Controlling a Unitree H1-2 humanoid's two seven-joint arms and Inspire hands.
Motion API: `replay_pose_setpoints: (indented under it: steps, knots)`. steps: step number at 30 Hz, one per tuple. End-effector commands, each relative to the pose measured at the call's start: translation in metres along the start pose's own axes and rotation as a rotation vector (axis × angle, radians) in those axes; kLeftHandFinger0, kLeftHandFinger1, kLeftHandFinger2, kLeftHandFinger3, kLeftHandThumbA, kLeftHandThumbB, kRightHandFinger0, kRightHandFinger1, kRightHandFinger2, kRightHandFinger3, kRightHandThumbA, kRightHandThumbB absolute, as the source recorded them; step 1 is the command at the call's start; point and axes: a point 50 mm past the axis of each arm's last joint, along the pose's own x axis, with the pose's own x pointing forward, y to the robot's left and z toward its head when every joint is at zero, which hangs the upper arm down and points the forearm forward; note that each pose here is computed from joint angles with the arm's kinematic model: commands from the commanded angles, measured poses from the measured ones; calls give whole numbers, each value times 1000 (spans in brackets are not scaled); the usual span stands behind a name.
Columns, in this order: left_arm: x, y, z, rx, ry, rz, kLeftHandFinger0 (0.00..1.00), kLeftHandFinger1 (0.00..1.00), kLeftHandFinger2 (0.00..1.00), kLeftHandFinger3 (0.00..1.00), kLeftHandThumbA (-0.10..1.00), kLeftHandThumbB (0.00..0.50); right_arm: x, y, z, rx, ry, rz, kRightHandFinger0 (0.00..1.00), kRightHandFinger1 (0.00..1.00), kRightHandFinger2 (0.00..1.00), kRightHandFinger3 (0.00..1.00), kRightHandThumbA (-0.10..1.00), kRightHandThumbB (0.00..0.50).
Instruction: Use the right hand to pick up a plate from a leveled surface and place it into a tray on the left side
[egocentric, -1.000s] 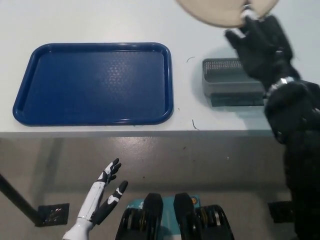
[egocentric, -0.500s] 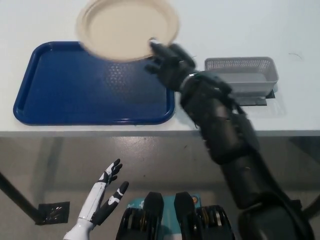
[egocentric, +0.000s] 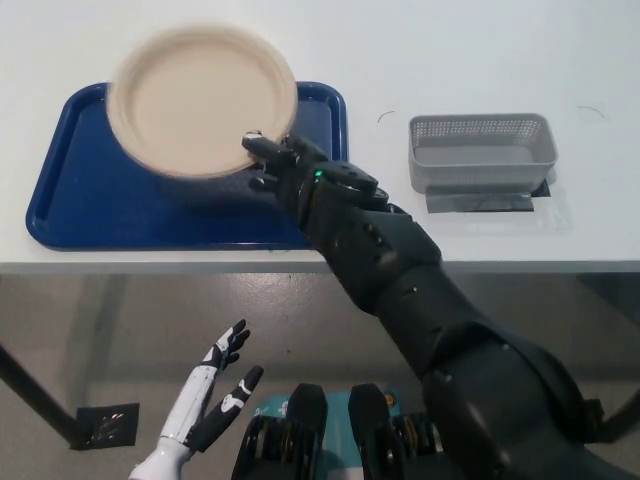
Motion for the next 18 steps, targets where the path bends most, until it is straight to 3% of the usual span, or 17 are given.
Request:
replay_pose_setpoints:
  steps: [1, 2, 3, 4, 5, 6, 11, 18]
  knots:
    - [10, 3, 12, 5, -65, -19, 1000, 1000, 1000, 1000, 844, 205, -6, 37, 32, -108, -148, 64, 0, 264, 753, 485, -100, 150]
    - [10, 4, 11, 6, -67, -19, 1000, 1000, 1000, 1000, 844, 206, -6, 36, 31, -96, -139, 74, 137, 497, 1000, 486, 102, 173]
    - [11, 4, 12, 6, -68, -21, 1000, 1000, 1000, 1000, 835, 206, -5, 35, 32, -85, -126, 98, 471, 944, 1000, 1000, 476, 323]
    - [11, 4, 13, 1, -66, -21, 1000, 1000, 1000, 1000, 832, 206, -5, 33, 33, -83, -110, 136, 693, 1000, 1000, 1000, 605, 331]
    - [11, 4, 13, 0, -66, -22, 1000, 1000, 1000, 1000, 831, 206, -4, 32, 33, -94, -106, 157, 748, 1000, 1000, 1000, 639, 331]
    - [11, 4, 13, -3, -66, -21, 1000, 1000, 996, 1000, 828, 214, -4, 29, 36, -128, -94, 192, 1000, 1000, 1000, 1000, 779, 384]
    - [11, 4, 14, 18, -65, -31, 1000, 1000, 998, 1000, 848, 206, -5, 20, 51, -129, -88, 277, 1000, 1000, 1000, 1000, 839, 496]
    - [14, 6, 14, 12, -68, -41, 1000, 1000, 990, 1000, 825, 225, -10, 20, 71, -126, -109, 356, 1000, 1000, 1000, 1000, 779, 500]
